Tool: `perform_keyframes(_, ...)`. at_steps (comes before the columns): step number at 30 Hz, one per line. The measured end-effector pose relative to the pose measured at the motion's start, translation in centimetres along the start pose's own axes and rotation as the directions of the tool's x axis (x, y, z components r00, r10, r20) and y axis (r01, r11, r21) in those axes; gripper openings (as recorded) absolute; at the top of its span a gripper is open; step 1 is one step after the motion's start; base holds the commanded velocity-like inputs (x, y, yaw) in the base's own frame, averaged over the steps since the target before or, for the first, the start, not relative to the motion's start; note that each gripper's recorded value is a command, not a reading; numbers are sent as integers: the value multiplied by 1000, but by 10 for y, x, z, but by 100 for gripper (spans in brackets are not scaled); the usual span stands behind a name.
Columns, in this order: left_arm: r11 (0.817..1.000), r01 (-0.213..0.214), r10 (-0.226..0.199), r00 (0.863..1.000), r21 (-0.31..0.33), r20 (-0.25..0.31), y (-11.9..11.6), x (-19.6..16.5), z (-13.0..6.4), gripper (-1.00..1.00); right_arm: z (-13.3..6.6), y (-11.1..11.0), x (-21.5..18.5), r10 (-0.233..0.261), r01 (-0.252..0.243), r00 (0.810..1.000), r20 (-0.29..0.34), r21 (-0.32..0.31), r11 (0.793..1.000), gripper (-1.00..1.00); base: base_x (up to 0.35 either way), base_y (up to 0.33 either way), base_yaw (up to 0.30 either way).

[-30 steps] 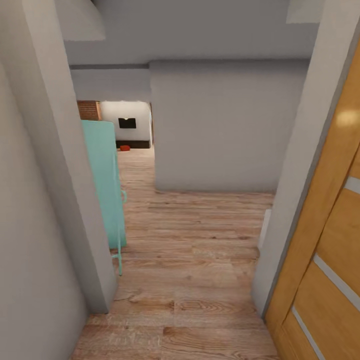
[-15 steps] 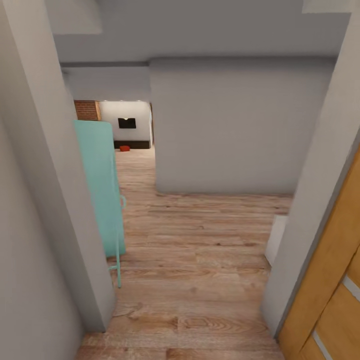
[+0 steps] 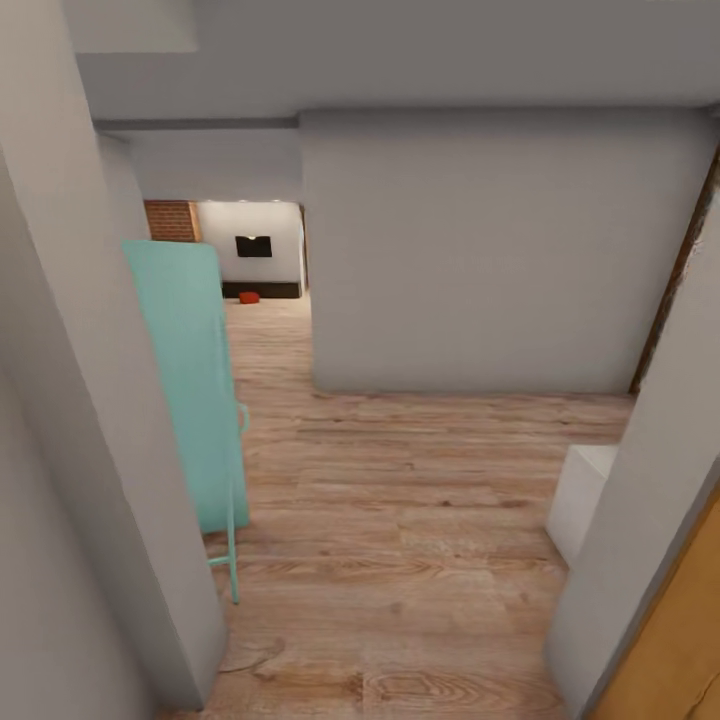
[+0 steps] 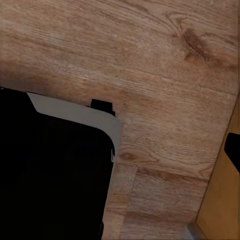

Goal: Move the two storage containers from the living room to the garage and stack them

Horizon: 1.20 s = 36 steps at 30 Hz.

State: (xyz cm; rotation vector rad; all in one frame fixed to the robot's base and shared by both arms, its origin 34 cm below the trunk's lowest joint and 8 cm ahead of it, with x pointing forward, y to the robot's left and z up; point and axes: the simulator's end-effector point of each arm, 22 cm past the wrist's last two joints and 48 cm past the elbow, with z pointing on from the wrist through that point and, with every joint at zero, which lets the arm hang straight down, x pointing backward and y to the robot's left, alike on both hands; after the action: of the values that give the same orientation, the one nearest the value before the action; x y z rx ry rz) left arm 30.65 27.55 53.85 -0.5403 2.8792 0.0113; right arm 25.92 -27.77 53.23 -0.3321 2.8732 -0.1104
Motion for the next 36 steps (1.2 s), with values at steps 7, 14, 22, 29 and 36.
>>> perform_keyframes(7,1000,1,-1,1000,0,-1,0,0,0,100,0,0,0,1,-1,1000,0,1,1000,100,325,2,0)
perform_keyframes(14,1000,1,-1,1000,0,-1,0,0,0,100,0,-1,0,1,-1,1000,0,0,1000,100,325,0,0)
perform_keyframes(22,1000,1,-1,1000,0,-1,0,0,0,100,0,-1,0,1,-1,1000,0,0,1000,100,325,0,0)
perform_keyframes(29,1000,1,-1,1000,0,0,0,0,0,100,0,-1,0,1,-1,1000,1,1,1000,100,325,0,0)
perform_keyframes(36,1000,1,-1,1000,0,0,0,0,0,100,0,1,0,2,-2,1000,1,-1,1000,100,325,0,-156)
